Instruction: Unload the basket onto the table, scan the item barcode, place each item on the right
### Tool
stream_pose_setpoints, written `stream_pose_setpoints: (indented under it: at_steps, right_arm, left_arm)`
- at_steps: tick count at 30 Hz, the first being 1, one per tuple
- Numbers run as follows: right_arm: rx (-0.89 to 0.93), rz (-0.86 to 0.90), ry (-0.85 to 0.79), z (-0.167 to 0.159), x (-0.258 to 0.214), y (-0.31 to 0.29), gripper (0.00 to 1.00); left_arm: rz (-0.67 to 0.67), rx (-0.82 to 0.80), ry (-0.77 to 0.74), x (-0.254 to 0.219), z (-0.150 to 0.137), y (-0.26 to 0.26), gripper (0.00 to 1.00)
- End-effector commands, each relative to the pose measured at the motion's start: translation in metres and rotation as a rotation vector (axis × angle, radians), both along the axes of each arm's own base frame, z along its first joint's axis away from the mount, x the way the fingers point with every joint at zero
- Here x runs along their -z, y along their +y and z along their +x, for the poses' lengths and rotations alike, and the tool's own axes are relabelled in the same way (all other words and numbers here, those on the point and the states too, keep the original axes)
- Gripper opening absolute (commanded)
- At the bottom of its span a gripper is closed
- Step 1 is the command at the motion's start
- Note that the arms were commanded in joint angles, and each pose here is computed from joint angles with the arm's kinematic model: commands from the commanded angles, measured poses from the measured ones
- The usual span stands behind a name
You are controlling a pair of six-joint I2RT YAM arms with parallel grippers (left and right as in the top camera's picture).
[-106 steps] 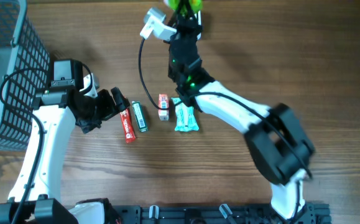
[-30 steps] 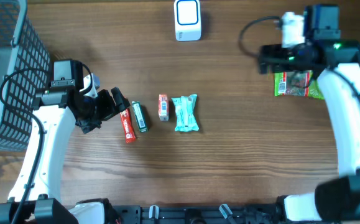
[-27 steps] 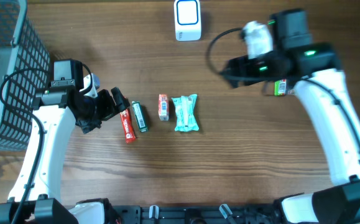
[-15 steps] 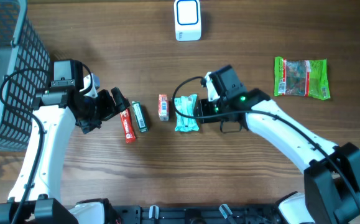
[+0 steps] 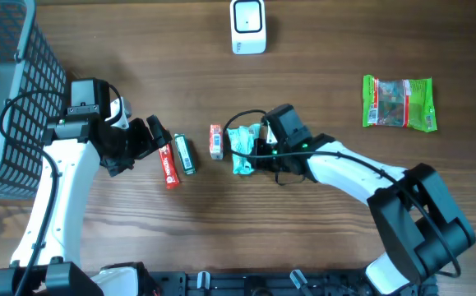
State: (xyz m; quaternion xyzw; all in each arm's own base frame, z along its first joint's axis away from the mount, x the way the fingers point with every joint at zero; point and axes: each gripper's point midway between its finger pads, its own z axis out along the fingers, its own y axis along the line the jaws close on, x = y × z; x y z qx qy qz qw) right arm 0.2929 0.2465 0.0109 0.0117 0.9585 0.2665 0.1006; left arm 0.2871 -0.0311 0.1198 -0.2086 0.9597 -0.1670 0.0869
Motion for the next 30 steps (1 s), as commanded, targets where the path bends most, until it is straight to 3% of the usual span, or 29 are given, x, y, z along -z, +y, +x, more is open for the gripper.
stream_pose_setpoints:
  at_steps: [1,3,6,8,12,13,14,15,16,17,18,19,20,24,28,30]
  right_arm:
    - [-0.131,-0.100,-0.184,0.018,-0.025,-0.035,0.04]
    - [-0.237,-0.338,-0.312,0.029,-0.034,-0.085,0.04]
    - [-0.327,-0.742,-0.355,0.041,-0.035,-0.163,0.08]
    - [-0.432,-0.790,-0.384,0.045,-0.036,-0.169,0.23]
    - [-0.433,-0.793,-0.431,0.056,-0.047,-0.165,0.29]
    - [-0.421,-0.790,-0.443,0.059,-0.053,-0.164,0.35]
    - [-0.412,-0.787,-0.460,0.062,-0.059,-0.163,0.60]
    - [-0.383,-0.778,-0.473,0.064,-0.064,-0.162,0.72]
    - [-0.315,-0.751,-0.485,0.068,-0.070,-0.160,0.74]
    - [-0.243,-0.667,-0.496,0.071,-0.074,-0.150,0.54]
    - [-0.267,-0.591,-0.501,0.069,-0.074,-0.137,0.45]
    - [-0.300,-0.510,-0.499,0.065,-0.072,-0.123,0.27]
    - [-0.302,-0.491,-0.497,0.064,-0.072,-0.121,0.17]
    - [-0.219,-0.449,-0.459,0.072,-0.065,-0.135,0.13]
    - [-0.079,-0.423,-0.313,0.062,-0.037,-0.158,0.19]
    - [-0.112,-0.361,-0.262,0.053,-0.018,-0.147,0.19]
  left_arm:
    - [-0.007,0.006,-0.007,-0.002,-0.001,-0.002,1.00]
    - [-0.007,0.006,-0.007,-0.002,-0.001,-0.002,1.00]
    - [-0.007,0.006,-0.007,-0.002,-0.001,-0.002,1.00]
    - [-0.007,0.006,-0.007,-0.002,-0.001,-0.002,1.00]
    - [-0.007,0.006,-0.007,-0.002,-0.001,-0.002,1.00]
    - [-0.007,0.006,-0.007,-0.002,-0.001,-0.002,1.00]
    - [-0.007,0.006,-0.007,-0.002,-0.001,-0.002,1.00]
    - [-0.007,0.006,-0.008,-0.002,-0.001,-0.002,1.00]
    - [-0.007,0.006,-0.007,-0.002,-0.001,-0.002,1.00]
    - [-0.007,0.006,-0.007,-0.002,-0.001,-0.002,1.00]
    - [-0.007,0.006,-0.007,-0.002,-0.001,-0.002,1.00]
    - [-0.007,0.006,-0.007,-0.002,-0.001,-0.002,1.00]
    - [-0.007,0.006,-0.007,-0.002,-0.001,-0.002,1.00]
    - [-0.007,0.006,-0.007,-0.002,-0.001,-0.002,1.00]
    - [-0.007,0.006,-0.007,-0.002,-0.001,-0.002,1.00]
    - [-0.007,0.006,-0.007,-0.002,-0.001,-0.002,1.00]
